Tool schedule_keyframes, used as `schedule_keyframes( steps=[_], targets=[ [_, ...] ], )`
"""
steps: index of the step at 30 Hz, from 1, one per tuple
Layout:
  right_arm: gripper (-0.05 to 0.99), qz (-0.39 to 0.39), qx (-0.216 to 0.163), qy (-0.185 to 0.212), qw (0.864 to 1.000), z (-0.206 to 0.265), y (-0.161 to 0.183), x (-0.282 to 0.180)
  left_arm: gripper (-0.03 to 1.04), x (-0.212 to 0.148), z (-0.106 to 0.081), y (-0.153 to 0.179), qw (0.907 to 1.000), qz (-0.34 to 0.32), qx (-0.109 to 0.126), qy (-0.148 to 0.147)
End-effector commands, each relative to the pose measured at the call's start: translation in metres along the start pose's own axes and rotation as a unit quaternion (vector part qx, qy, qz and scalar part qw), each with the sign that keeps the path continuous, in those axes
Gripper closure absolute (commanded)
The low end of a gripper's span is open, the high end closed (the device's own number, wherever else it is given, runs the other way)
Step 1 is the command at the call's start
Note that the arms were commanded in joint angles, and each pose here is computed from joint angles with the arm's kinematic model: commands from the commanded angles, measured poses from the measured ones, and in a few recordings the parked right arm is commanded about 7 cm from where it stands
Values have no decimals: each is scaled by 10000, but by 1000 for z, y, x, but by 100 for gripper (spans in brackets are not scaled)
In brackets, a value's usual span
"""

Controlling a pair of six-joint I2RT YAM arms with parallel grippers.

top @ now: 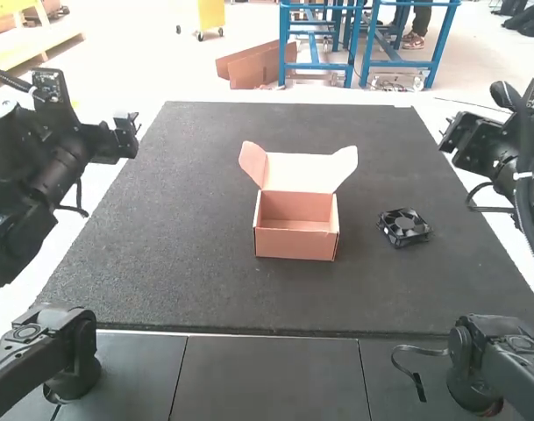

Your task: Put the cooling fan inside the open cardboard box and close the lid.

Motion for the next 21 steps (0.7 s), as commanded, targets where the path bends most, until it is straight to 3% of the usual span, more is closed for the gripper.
schedule_keyframes(
  steps=[1,4,6,11,13,15,21],
  targets=[
    [3,35,245,22,9997,0,-18,-2,4,8,-3,-27,10000,-25,-31,-56],
    [3,395,324,-355,9981,10,-20,-1,4,17,-8,-33,9995,295,-67,52],
    [3,390,350,-486,9974,14,-30,-4,4,22,-18,-32,9973,556,-192,431],
    [3,354,329,-513,9975,18,-50,0,4,38,-20,-16,9919,1180,-243,398],
    [3,499,73,-481,9976,18,-52,5,4,40,-21,-11,9886,1427,-264,396],
    [3,911,-372,-456,9941,18,-45,12,4,39,-27,-9,9857,1550,-309,588],
    [3,1843,-1048,-404,9764,14,-27,26,4,32,-50,-10,9791,1739,-261,1023]
  ],
)
Point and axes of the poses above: each hand's point on the last joint's axis, 136 mm out from that joint toward the fingers, its own x axis out along the fingers, its own z axis along the line the jaws close on, y = z × x, the point moved 6 cm from there along -x, back along the fingers, and after that the axes turned 9 degrees about -x, right-handed, at the moved point
